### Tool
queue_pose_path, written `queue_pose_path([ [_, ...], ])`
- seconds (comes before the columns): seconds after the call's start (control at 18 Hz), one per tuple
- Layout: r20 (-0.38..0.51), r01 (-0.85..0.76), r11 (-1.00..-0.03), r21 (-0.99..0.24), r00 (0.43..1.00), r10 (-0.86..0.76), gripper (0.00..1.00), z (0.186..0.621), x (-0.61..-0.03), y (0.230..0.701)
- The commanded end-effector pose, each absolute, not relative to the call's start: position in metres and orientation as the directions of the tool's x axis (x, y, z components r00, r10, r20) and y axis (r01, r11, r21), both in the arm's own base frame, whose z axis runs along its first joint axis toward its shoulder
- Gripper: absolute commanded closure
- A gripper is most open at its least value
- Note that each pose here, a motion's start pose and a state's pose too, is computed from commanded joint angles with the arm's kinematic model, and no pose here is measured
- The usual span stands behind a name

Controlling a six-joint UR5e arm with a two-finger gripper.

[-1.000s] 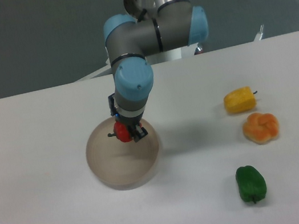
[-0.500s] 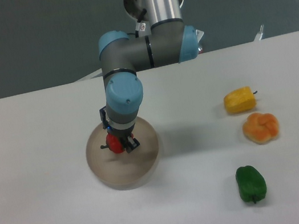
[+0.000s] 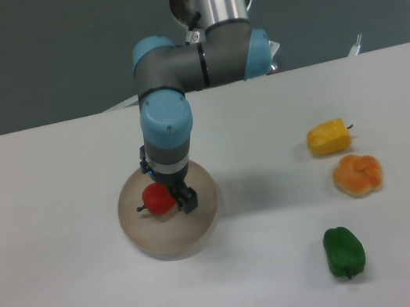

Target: Place the red pepper on the plate

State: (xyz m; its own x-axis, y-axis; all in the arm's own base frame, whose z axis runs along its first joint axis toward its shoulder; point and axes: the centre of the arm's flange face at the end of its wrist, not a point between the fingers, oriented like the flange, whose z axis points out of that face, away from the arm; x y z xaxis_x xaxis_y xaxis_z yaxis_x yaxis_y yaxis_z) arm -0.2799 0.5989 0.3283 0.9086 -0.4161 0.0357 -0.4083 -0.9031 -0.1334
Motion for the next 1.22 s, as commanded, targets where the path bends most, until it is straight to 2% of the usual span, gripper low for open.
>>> queue_pose_path([
  [0.11, -0.008, -0.461, -0.879, -0.121, 0.886, -0.464, 0.00, 0.344, -0.302, 0.582],
  [0.28, -0.054, -0.569, -0.815, -0.110, 0.822, -0.566, 0.00, 0.368, -0.336, 0.545],
  [0.44, -0.048, -0.658, -0.747, -0.093, 0.752, -0.657, 0.00, 0.366, -0.350, 0.530],
  [0.61, -0.038, -0.711, -0.702, 0.038, 0.701, -0.712, 0.00, 0.367, -0.381, 0.496],
  [0.67, -0.043, -0.725, -0.687, 0.051, 0.686, -0.727, 0.00, 0.378, -0.383, 0.486],
  [0.83, -0.001, -0.713, -0.700, 0.051, 0.701, -0.714, 0.00, 0.375, -0.392, 0.471],
  [1.22, 0.028, -0.722, -0.691, 0.036, 0.692, -0.722, 0.00, 0.357, -0.395, 0.452],
])
